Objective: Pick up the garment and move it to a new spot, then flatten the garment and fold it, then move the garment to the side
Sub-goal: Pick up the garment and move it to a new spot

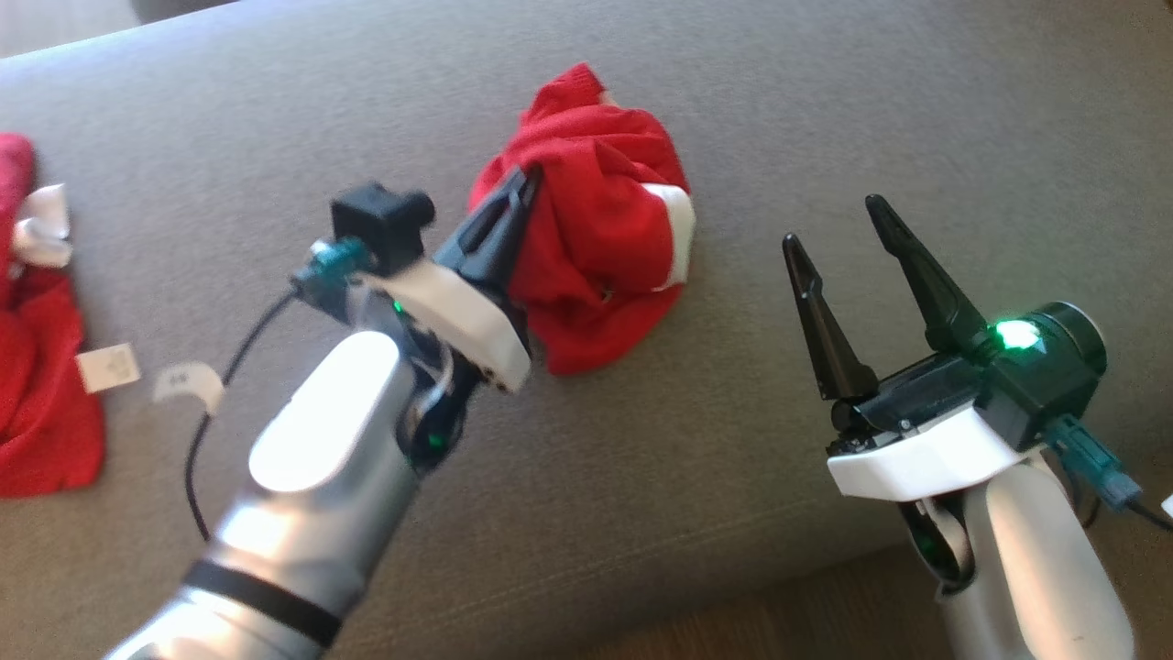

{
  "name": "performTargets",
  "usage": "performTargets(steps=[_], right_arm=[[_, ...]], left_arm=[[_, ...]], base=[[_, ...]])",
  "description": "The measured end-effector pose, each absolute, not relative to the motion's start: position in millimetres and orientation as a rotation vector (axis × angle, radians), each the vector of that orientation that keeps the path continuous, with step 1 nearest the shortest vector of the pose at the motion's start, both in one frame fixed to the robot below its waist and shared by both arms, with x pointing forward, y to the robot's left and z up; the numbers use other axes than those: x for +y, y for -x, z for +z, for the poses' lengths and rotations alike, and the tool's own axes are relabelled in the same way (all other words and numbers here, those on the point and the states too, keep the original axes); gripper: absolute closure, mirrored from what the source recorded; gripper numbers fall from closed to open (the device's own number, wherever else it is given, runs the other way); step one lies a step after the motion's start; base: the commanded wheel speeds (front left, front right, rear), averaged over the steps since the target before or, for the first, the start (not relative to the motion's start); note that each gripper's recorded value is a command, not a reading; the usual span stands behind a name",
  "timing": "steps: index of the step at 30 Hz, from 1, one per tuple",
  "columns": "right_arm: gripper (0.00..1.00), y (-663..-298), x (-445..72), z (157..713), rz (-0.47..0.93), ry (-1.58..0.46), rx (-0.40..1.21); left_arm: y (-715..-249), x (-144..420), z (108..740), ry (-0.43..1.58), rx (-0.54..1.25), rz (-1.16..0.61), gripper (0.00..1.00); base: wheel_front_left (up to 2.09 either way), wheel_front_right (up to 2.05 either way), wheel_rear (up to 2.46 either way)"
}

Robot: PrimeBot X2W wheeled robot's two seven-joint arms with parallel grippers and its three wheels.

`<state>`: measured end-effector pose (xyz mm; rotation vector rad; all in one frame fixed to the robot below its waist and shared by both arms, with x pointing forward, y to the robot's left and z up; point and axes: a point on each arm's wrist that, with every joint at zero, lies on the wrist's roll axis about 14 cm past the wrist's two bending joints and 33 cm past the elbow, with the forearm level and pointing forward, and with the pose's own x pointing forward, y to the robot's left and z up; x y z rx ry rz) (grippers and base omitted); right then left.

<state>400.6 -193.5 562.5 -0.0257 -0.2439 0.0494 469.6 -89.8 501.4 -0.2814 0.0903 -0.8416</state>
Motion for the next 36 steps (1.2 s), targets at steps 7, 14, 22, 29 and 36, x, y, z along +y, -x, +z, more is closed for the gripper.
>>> performTargets(steps=[7, 14, 22, 29, 36], right_arm=[[0.00, -411, -162, 555, 0.140, 0.008, -0.228], [0.00, -405, -135, 546, 0.214, -0.019, -0.202], [0.00, -386, -127, 540, 0.230, -0.043, -0.178], [0.00, -369, -126, 540, 0.233, -0.035, -0.178], [0.00, -355, -150, 539, 0.162, 0.007, -0.180]], left_arm=[[-449, -53, 488, 0.326, 0.116, -0.735, 0.00], [-446, 18, 528, 0.328, -0.055, -0.525, 0.00], [-389, 89, 532, 0.242, -0.129, -0.315, 0.00], [-354, 132, 546, 0.136, -0.197, -0.159, 0.00], [-321, 154, 525, 0.085, -0.140, -0.063, 0.00]], base=[[0.00, 0.00, 0.00], [0.00, 0.00, 0.00], [0.00, 0.00, 0.00], [0.00, 0.00, 0.00], [0.00, 0.00, 0.00]])
